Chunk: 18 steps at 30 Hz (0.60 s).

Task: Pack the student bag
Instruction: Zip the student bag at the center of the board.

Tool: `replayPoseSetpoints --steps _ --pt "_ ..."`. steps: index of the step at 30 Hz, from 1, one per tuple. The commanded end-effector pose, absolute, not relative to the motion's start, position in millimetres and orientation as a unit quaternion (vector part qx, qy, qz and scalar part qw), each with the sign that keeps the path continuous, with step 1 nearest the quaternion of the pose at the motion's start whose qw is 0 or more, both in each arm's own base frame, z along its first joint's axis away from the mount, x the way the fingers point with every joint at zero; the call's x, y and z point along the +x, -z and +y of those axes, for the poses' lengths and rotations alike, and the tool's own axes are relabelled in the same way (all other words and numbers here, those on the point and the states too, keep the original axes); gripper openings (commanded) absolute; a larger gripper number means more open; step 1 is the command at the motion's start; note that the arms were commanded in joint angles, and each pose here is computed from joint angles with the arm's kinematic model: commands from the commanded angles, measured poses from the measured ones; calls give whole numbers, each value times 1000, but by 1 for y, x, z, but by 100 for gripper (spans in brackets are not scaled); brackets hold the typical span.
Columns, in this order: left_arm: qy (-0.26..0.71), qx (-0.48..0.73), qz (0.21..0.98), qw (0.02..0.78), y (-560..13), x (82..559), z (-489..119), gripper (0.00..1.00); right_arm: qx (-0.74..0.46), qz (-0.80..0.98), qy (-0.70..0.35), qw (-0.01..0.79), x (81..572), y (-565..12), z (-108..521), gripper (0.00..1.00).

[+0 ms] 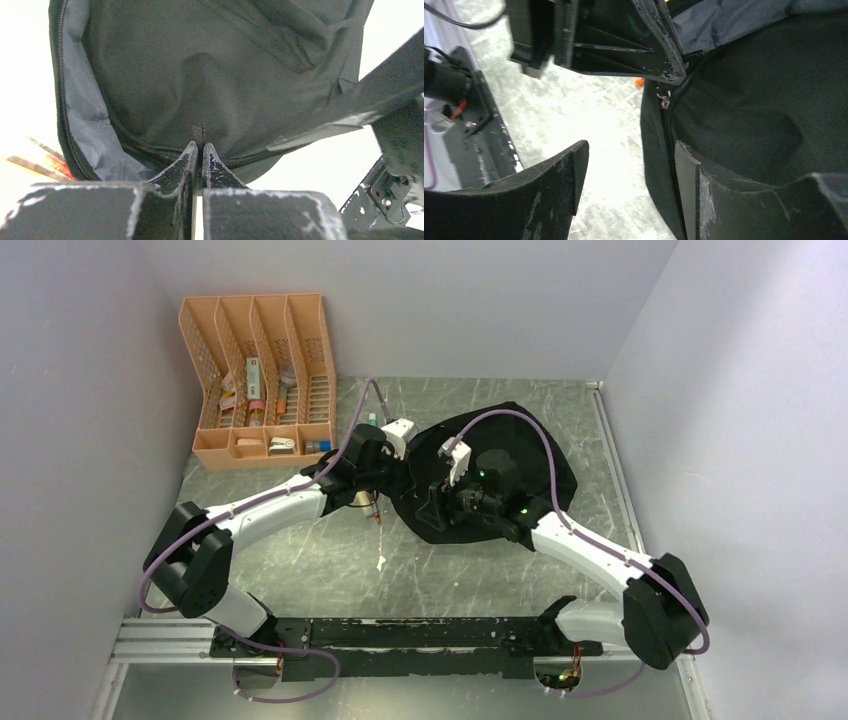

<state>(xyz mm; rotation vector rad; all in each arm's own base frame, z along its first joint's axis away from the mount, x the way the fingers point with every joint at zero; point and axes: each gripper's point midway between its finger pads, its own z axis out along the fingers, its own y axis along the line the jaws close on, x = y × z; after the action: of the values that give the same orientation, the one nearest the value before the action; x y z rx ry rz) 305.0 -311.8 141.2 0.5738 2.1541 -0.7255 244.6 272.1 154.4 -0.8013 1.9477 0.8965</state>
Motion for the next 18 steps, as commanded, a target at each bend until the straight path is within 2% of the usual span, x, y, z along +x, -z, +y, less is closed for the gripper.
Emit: replayPoseSetpoints --steps 1,9,14,18 --pt "321 239 820 410 -161 308 -322 5 -348 755 -310 461 269 -160 277 66" --pt "330 240 819 403 -159 303 -323 5 -367 750 -272 478 283 -151 277 62" --pt "329 233 821 405 -160 303 -321 5 -377 752 -290 456 273 -136 284 51" --pt "328 219 822 411 -164 307 -317 5 -373 755 -302 448 266 -129 286 48"
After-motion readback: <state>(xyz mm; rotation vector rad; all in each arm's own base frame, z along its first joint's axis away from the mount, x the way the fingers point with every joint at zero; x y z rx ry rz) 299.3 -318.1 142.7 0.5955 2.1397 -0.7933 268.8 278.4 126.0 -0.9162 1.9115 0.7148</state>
